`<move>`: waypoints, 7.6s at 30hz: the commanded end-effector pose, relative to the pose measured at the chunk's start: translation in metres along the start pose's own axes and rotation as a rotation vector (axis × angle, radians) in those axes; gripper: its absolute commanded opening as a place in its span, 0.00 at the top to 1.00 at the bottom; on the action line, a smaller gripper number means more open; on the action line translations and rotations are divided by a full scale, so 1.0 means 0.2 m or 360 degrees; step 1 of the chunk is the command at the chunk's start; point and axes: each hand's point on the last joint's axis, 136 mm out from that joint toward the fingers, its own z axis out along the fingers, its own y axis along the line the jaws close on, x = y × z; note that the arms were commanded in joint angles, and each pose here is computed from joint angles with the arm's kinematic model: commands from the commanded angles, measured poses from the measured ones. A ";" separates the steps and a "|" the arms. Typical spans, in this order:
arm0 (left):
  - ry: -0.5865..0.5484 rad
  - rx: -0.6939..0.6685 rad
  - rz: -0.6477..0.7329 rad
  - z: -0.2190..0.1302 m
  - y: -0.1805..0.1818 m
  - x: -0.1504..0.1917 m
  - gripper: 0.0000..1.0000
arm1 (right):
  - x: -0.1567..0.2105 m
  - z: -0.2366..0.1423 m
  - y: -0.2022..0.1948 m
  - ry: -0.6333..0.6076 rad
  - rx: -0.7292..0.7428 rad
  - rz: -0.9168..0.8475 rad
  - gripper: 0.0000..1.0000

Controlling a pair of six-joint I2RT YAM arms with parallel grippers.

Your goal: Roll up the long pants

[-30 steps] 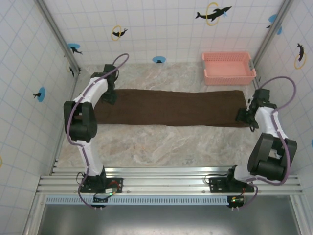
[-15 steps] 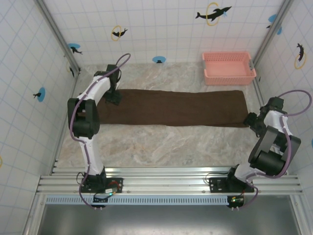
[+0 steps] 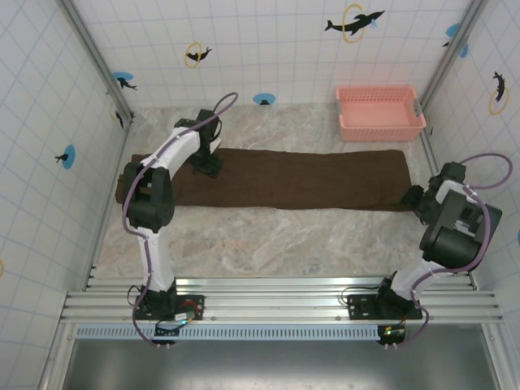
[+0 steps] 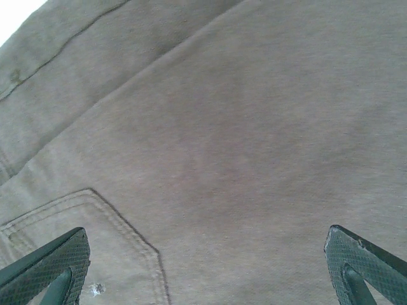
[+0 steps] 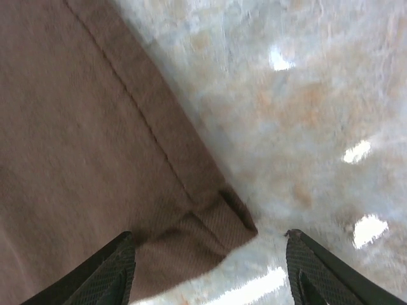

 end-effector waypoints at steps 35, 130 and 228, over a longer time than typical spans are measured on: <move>0.0093 0.0265 0.0248 0.08 -0.69 -0.16 0.03 | -0.32 -0.55 0.47 -0.0482 -0.0582 0.0012 1.00; -0.0388 0.0581 -0.0726 -0.40 0.08 0.25 0.03 | 1.09 -0.59 2.03 -0.0112 -0.0862 -0.1578 0.42; -0.1074 0.0078 -0.0044 -0.66 -0.26 -0.08 0.03 | 1.55 -0.31 1.08 -0.0048 -0.0116 -0.3473 0.30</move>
